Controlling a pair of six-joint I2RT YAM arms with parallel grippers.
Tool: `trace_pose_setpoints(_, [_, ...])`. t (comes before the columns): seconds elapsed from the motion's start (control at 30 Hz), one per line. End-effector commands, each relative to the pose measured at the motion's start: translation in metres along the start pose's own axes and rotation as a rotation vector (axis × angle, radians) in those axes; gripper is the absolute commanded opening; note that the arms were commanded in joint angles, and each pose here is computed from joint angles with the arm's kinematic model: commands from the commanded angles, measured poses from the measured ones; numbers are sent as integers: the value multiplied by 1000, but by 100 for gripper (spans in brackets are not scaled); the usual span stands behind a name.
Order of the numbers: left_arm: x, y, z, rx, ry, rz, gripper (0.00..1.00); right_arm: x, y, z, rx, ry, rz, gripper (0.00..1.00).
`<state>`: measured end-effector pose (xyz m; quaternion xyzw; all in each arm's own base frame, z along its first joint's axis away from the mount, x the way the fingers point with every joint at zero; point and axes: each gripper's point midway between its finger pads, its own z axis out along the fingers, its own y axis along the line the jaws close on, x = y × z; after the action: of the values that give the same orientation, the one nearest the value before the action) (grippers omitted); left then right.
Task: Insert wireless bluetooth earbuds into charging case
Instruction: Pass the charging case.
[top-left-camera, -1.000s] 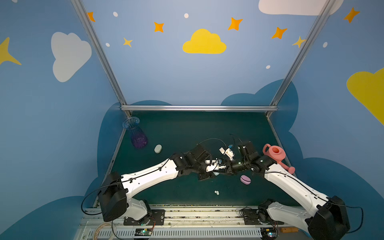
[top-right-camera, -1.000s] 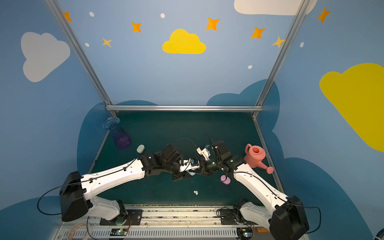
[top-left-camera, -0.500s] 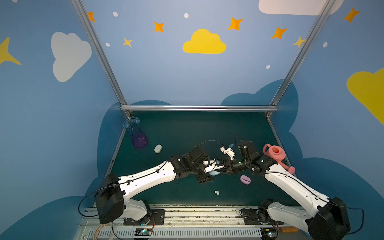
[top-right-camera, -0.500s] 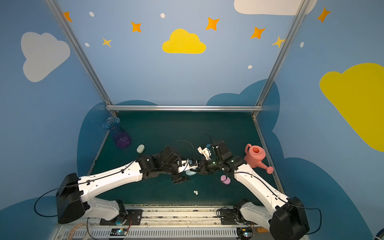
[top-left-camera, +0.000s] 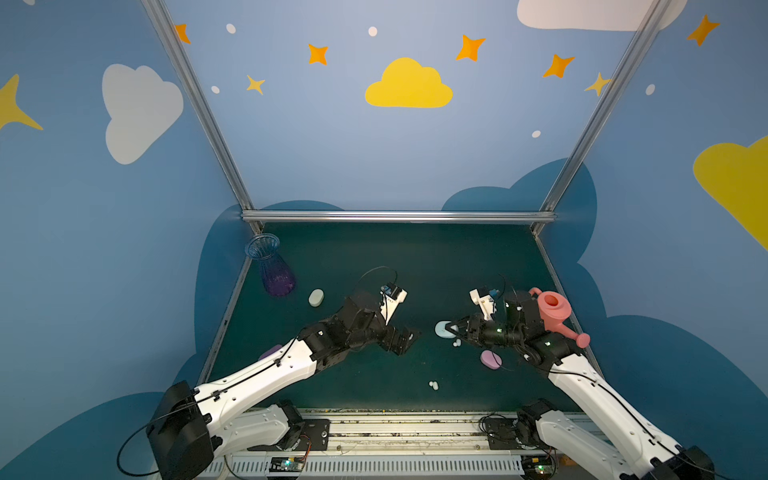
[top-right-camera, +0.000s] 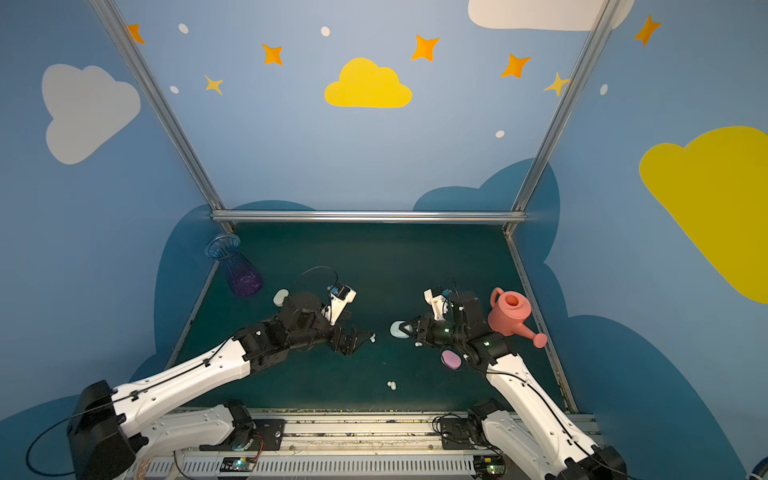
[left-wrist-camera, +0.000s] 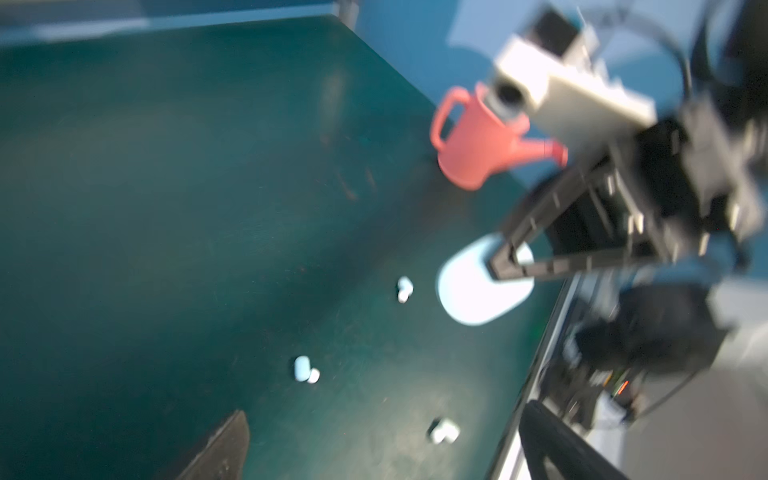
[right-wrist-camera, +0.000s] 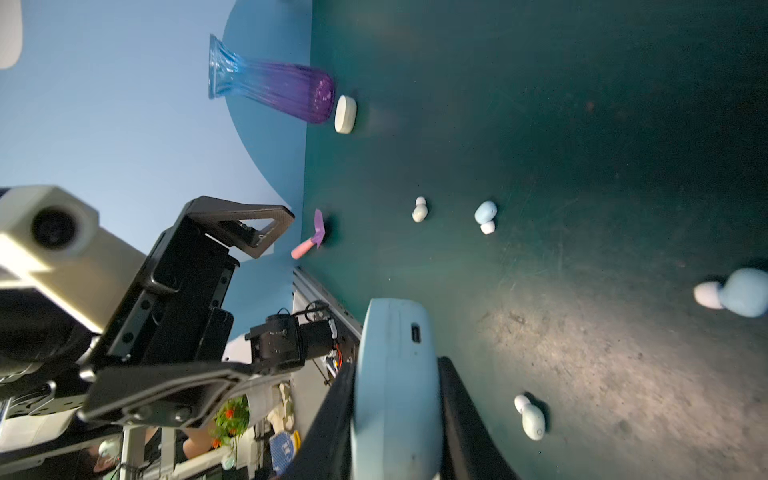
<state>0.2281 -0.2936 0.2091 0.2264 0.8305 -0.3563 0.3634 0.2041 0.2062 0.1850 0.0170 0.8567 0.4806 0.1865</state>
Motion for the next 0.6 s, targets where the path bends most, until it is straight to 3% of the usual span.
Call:
trace_pose_setpoints(0.0, [-31,-9,-4,80,-91,-336,100,-38,17,-12,-54,-224,-32,25])
trace_pose_setpoints(0.2, [-58,-9,4,206,-167,-605,97,-66,35,-30,-129,-442,-65,25])
trace_pose_setpoints(0.3, [-70,-13,10,268,-207,-678,94,-75,46,-37,-179,-526,-73,25])
trace_pose_setpoints(0.57, [-95,-32,23,377,-285,-692,87,-92,75,-43,-290,-661,-68,24])
